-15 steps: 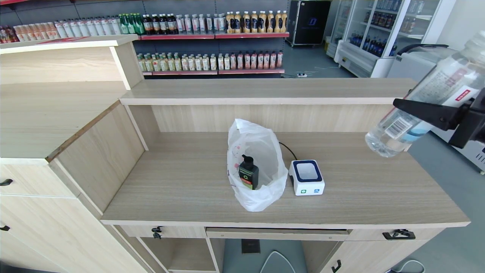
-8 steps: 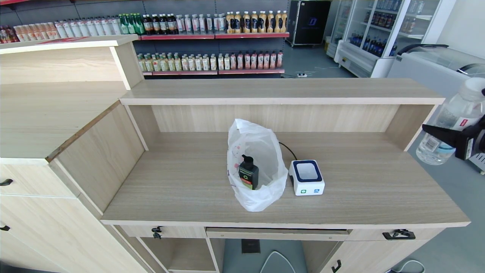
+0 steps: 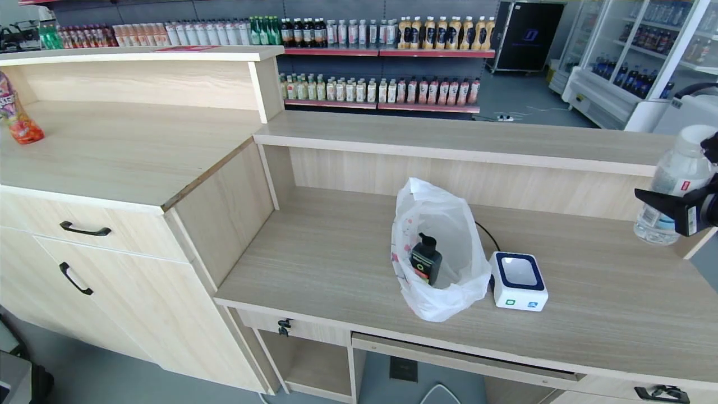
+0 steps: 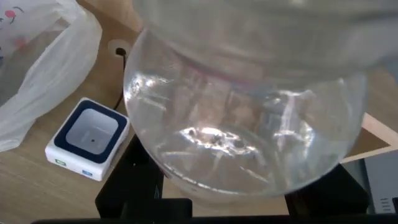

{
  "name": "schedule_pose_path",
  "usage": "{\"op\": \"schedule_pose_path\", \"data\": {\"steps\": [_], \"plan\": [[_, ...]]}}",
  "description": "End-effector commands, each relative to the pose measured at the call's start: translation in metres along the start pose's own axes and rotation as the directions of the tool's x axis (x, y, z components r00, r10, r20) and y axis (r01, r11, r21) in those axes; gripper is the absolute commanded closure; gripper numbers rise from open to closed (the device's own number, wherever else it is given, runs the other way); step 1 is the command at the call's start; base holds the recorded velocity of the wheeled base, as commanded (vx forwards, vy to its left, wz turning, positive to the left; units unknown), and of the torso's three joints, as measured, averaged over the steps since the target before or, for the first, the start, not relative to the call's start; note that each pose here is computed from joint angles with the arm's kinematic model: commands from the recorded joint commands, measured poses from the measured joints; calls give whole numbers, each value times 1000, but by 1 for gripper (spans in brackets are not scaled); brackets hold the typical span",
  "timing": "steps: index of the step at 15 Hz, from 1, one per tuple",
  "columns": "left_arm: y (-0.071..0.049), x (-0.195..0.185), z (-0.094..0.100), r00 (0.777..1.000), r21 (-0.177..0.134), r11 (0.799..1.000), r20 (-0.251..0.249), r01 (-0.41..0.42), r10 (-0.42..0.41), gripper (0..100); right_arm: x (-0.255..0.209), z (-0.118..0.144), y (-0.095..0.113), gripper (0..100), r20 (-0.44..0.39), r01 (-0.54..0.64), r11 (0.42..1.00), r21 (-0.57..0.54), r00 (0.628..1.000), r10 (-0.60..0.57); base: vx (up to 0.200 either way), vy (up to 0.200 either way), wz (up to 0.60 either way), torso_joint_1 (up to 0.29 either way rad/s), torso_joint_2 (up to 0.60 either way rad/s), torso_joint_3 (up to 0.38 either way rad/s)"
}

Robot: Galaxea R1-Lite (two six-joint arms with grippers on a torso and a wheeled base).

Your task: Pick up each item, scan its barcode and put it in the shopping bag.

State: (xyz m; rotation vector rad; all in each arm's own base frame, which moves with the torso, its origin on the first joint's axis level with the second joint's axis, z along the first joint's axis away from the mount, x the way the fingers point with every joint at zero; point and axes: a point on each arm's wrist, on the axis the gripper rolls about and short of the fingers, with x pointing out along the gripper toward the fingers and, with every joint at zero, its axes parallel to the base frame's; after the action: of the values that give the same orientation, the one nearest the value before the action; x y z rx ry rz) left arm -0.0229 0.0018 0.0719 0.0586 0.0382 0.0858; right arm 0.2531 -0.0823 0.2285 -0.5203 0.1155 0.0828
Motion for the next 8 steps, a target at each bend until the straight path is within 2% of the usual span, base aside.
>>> {"op": "schedule_pose_path", "data": {"steps": [1,3,6,8], "plan": [[0,0,0,1000,1,1000,0,-1,1,0,17,-16,2,100,-36,-38,999,-9,999,38,0,0,0,0,0,0],[0,0,0,1000,-1,1000,0,-1,1,0,31,-29,4,100,-55,-78,991,-112,996,72,0,0,0,0,0,0],[0,0,0,1000,1,1000,0,-1,1,0,46,-36,8,100,42,-183,958,-222,980,197,0,0,0,0,0,0],[0,0,0,1000,-1,1000,0,-1,1,0,57,-40,10,100,79,-228,920,-317,961,265,0,0,0,0,0,0]]}}
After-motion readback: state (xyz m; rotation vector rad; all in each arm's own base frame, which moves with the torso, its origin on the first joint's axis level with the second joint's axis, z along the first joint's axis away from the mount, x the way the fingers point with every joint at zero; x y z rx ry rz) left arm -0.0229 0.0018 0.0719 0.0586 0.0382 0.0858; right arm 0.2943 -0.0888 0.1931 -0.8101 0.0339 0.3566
